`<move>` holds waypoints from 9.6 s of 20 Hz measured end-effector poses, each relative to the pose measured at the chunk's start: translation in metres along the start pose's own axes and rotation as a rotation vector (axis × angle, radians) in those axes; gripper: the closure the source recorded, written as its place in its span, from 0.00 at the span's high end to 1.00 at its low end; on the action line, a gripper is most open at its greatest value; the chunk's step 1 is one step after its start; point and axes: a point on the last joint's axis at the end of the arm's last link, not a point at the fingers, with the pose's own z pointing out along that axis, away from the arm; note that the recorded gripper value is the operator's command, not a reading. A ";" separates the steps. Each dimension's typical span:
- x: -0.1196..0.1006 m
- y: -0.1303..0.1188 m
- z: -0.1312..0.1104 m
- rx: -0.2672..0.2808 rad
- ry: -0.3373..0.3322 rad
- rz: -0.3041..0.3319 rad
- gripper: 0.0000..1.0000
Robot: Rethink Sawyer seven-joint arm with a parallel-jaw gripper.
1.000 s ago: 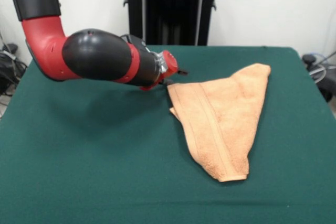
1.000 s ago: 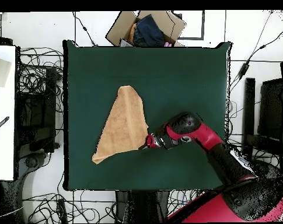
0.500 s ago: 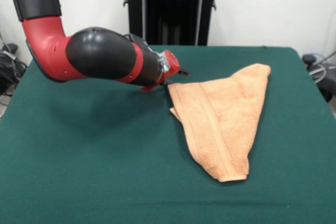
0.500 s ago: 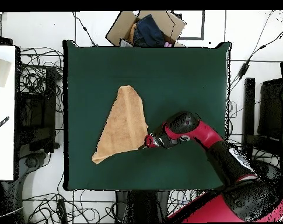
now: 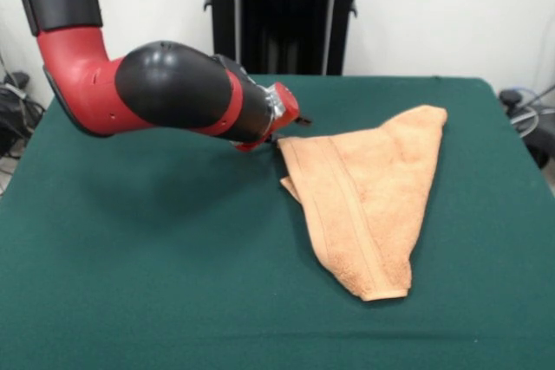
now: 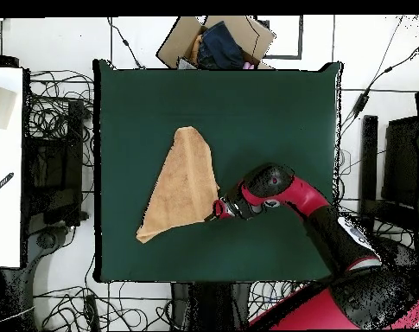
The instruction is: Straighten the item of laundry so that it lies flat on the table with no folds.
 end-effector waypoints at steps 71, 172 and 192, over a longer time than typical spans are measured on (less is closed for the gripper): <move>-0.008 0.008 -0.002 0.053 0.009 -0.045 1.00; -0.098 0.070 -0.018 0.352 -0.070 -0.180 0.00; -0.097 0.072 -0.028 0.414 -0.124 -0.190 0.00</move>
